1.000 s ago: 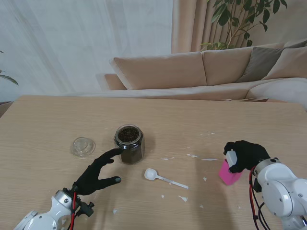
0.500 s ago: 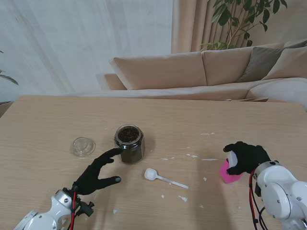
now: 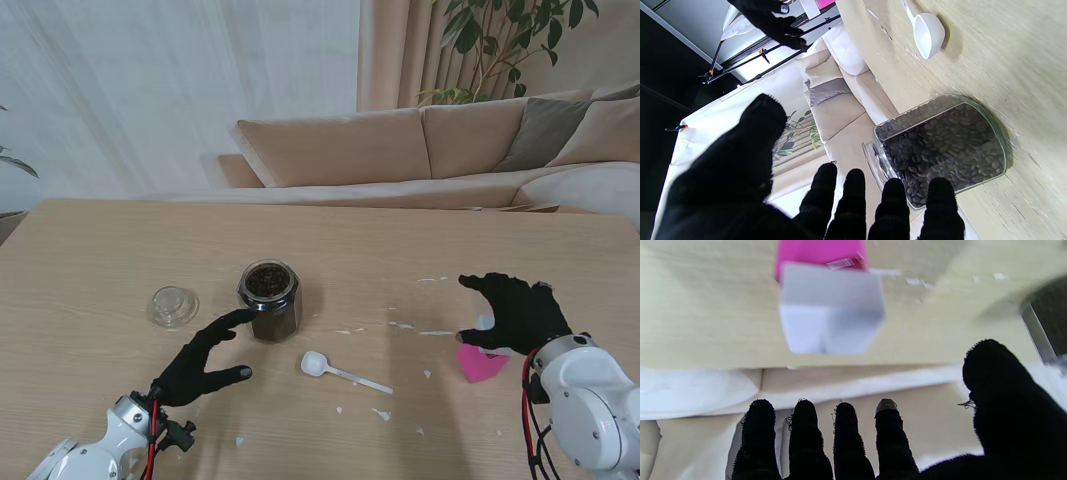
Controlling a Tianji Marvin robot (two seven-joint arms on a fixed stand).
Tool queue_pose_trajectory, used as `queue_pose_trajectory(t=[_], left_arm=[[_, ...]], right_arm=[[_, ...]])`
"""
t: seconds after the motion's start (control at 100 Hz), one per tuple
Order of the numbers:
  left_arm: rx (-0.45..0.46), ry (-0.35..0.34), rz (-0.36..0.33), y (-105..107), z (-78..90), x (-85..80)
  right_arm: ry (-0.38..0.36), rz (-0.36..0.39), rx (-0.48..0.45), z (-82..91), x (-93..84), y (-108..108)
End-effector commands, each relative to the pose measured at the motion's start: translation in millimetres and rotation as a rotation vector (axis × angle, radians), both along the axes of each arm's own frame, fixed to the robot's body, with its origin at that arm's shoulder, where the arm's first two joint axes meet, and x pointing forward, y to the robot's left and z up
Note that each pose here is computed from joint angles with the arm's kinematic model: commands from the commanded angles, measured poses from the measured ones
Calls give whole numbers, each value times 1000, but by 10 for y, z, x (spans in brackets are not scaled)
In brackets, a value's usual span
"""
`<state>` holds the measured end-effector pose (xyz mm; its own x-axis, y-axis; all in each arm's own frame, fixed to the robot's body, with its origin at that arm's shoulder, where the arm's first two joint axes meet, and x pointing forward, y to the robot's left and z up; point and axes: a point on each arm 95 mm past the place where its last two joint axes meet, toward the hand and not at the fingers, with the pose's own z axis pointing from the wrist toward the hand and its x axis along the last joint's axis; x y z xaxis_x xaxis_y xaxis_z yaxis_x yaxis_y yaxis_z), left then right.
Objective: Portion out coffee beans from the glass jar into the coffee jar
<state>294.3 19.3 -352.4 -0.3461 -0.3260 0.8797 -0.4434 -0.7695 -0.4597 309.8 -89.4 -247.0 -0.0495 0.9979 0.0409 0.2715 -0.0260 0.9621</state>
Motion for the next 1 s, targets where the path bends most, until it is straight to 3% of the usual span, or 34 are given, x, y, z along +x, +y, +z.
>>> queue_pose_trajectory(t=[0.0,0.17,0.42,0.61,0.99], left_arm=[[-7,14,-7,-25,1,-46],[-6,20,27,13,63,-39],[76,-17,57,82,213,23],[129,-39,82,138,286,87],[157,-48,121,215,280,141]], right_arm=[[-12,31,50,36,-30,158],[-103,69,190,85,-41,507],[-157,171,399,23,-65,1141],[-161,208,551,-191,-118,1491],[-137,165,759,-719,-287,1820]])
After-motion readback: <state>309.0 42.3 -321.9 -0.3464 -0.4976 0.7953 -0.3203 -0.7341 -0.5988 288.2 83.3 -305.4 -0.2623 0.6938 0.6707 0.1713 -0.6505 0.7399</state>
